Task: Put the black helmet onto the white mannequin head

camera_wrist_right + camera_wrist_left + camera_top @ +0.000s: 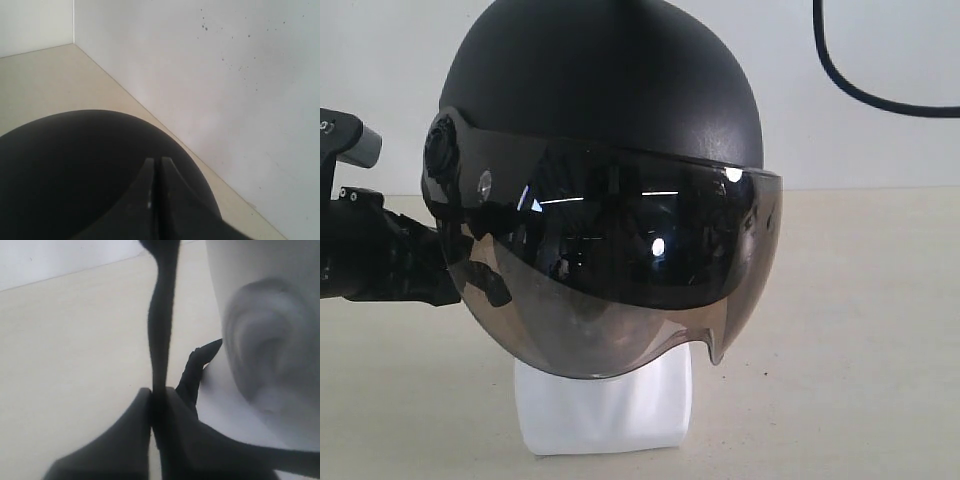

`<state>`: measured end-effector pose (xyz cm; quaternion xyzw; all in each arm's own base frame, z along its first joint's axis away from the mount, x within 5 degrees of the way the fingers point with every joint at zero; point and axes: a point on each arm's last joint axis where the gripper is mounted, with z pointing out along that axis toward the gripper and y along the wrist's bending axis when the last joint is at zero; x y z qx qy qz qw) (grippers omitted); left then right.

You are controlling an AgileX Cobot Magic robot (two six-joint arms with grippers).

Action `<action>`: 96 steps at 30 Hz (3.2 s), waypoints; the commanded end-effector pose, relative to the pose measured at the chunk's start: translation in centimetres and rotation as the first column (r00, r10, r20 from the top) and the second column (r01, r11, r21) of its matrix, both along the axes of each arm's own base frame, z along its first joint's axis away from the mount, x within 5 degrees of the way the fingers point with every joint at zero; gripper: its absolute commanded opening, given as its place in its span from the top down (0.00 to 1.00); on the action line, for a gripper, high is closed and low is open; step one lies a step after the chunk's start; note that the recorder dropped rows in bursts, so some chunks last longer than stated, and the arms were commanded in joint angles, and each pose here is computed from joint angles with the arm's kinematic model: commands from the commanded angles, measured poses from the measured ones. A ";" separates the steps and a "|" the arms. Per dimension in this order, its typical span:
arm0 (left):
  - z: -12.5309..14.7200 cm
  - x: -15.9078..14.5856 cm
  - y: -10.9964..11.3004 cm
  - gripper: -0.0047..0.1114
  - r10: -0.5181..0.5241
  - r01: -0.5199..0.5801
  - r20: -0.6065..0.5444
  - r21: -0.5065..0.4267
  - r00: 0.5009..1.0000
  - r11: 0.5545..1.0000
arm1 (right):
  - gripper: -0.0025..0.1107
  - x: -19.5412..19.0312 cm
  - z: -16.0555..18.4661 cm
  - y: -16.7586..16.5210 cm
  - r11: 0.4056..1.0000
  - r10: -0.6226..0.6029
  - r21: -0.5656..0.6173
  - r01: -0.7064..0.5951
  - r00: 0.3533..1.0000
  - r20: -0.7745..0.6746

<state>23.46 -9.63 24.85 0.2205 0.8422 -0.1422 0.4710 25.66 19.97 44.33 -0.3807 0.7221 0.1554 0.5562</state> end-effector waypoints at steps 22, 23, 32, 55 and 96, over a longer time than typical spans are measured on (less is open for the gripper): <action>-1.9 0.7 -0.4 0.92 -0.024 0.027 -0.060 0.042 0.998 0.999 | 0.98 -0.5 1.4 -0.3 1.000 0.010 0.001 -0.010 1.000 0.015; -2.2 0.8 -0.4 0.92 -0.024 0.027 -0.069 0.045 0.997 0.999 | 0.98 -0.5 1.4 -0.3 1.000 0.009 -0.005 -0.008 1.000 0.019; -2.4 1.0 -0.6 0.92 -0.035 0.038 -0.080 0.042 0.996 0.998 | 0.98 -0.2 1.3 -0.7 0.998 -0.040 -0.041 0.042 0.998 0.038; -4.7 -0.3 0.3 0.92 0.005 0.009 -0.136 0.102 0.991 0.995 | 0.98 -0.3 1.0 -0.8 0.997 -0.036 -0.064 0.036 0.999 0.011; -5.0 -0.2 0.7 0.92 0.032 -0.013 -0.131 0.139 0.991 0.990 | 0.98 -2.2 -0.1 -1.1 0.987 0.048 -0.144 -0.075 0.983 -0.178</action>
